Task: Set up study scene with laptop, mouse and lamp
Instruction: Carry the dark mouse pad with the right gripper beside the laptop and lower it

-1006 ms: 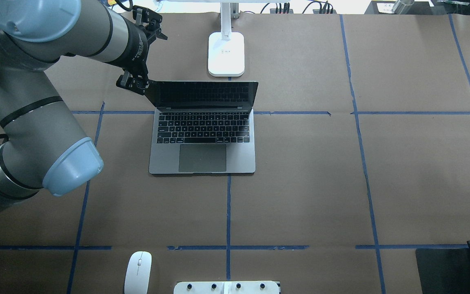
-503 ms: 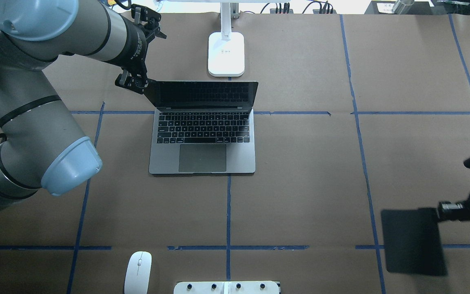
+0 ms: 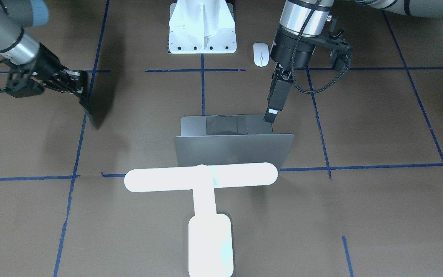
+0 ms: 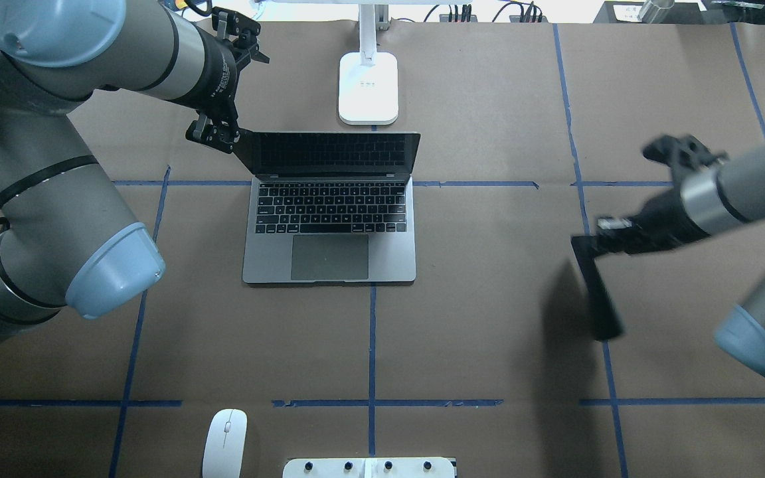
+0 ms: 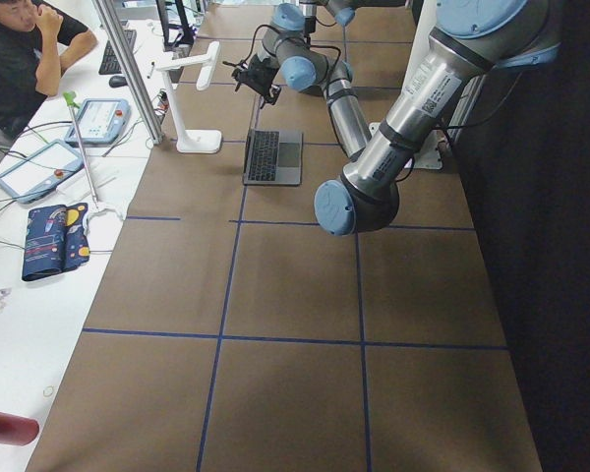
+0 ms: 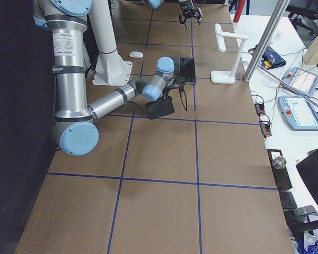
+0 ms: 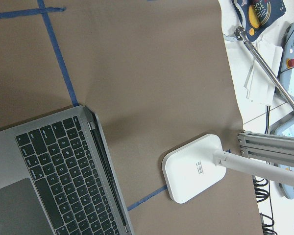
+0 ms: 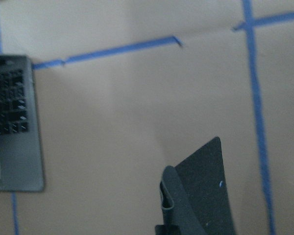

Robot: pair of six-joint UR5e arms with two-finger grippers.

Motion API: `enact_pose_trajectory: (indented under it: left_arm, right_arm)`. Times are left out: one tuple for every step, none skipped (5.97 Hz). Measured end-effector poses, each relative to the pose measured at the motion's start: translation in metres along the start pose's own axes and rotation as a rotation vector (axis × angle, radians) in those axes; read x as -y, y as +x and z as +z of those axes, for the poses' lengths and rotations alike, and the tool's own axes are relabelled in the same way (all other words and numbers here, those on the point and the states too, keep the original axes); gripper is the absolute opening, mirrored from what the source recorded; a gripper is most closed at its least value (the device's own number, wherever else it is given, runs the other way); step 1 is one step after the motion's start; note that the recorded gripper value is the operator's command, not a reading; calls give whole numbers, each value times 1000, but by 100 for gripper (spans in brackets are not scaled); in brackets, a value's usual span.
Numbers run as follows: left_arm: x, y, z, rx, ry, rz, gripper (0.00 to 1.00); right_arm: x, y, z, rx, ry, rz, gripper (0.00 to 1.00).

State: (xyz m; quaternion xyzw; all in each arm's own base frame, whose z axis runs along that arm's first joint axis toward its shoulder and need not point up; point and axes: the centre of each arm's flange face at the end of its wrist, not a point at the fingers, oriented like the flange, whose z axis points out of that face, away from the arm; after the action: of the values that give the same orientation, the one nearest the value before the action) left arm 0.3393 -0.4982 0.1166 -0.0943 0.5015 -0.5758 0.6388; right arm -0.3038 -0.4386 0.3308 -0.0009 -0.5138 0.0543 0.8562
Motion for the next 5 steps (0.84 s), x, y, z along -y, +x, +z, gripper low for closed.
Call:
enact_pose_trajectory:
  left_arm:
    - [1, 0, 0, 0, 1, -1, 100]
    - [3, -2, 1, 3, 4, -1, 100]
    - [5, -4, 2, 6, 7, -2, 100]
    - [7, -6, 3, 9, 10, -3, 100]
    - [7, -7, 3, 9, 9, -4, 100]
  right_arm:
    - [36, -70, -7, -1, 17, 10, 0]
    - [68, -107, 2, -21, 26, 24, 0]
    - [102, -111, 30, -59, 37, 41, 0]
    - [135, -87, 59, -105, 54, 37, 0]
    - [166, -50, 78, -161, 62, 2, 0]
